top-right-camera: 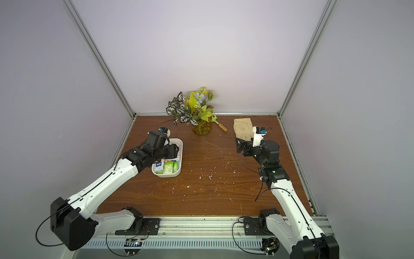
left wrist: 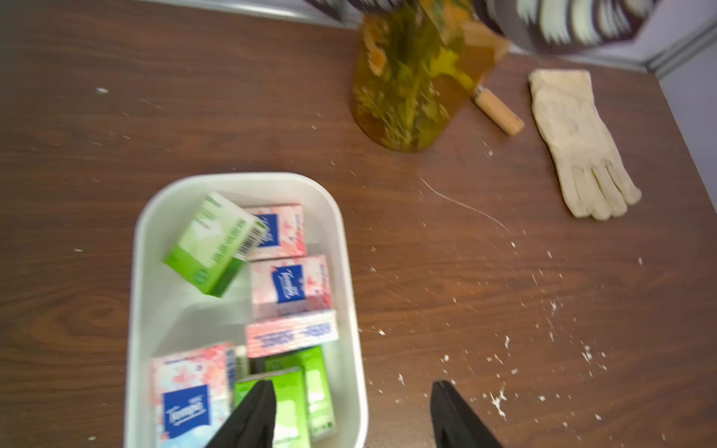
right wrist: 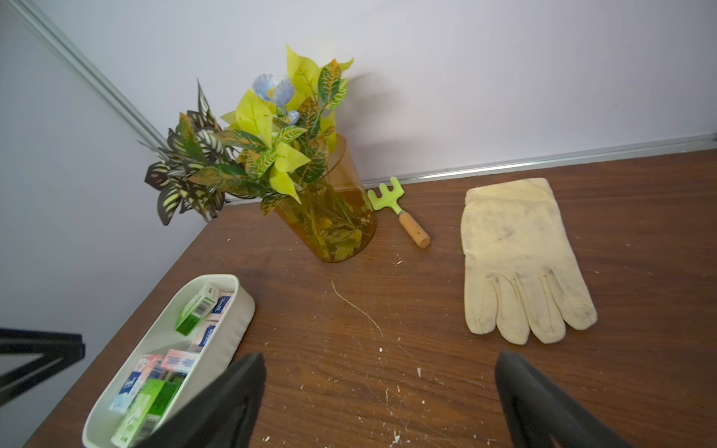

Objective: Take the pocket tissues out of the storage box
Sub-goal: Move the storage box to the center of the board, then pick up the pocket tissues from the storage box.

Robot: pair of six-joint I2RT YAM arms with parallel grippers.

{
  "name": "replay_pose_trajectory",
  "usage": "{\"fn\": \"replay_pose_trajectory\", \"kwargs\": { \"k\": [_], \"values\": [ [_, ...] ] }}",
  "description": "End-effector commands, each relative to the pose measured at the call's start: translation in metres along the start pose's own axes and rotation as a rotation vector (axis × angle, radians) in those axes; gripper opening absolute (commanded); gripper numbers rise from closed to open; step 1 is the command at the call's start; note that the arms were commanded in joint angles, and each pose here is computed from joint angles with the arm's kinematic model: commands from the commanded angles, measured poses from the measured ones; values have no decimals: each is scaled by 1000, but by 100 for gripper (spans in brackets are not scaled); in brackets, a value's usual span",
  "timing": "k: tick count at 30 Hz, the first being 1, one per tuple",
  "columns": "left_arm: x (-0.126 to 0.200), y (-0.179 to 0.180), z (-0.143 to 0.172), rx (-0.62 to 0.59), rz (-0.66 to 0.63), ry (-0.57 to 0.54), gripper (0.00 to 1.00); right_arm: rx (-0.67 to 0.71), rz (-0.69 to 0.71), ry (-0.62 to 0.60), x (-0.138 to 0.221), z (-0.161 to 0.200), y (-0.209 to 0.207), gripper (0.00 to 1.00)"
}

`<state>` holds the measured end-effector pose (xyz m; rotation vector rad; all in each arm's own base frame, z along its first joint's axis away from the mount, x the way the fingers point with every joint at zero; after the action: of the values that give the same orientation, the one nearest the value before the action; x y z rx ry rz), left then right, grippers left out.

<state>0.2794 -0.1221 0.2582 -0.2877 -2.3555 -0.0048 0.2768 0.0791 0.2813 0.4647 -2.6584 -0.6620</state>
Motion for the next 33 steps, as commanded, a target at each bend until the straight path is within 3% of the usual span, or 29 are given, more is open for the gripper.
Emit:
{"fn": "replay_pose_trajectory", "kwargs": {
  "k": [1,8,15,26,33],
  "values": [
    [7,30,-6,8,-60,-9,62,80,-13,30,-7,-5,20,99],
    [11,99,-11,188,-96,-105,65,149,-86,143,-30,1,59,95],
    [-14,140,6,300,-93,-91,66,259,-166,289,-54,15,106,88],
    [-73,159,39,335,-124,45,61,471,-311,474,-93,72,190,83],
    [-102,151,47,322,27,97,45,598,-397,607,-123,114,234,76]
  ]
}}
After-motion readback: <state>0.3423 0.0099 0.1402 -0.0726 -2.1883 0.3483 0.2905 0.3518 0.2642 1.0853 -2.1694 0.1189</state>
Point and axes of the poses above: each gripper's point midway between its finger pads, its own x axis back along the fingers, its own y axis along the line the jaws close on, z = x × y, the point moved 7 cm from there along x, back along the fingers, and after that the axes turned 11 degrees about -x, right-handed, at the moved point
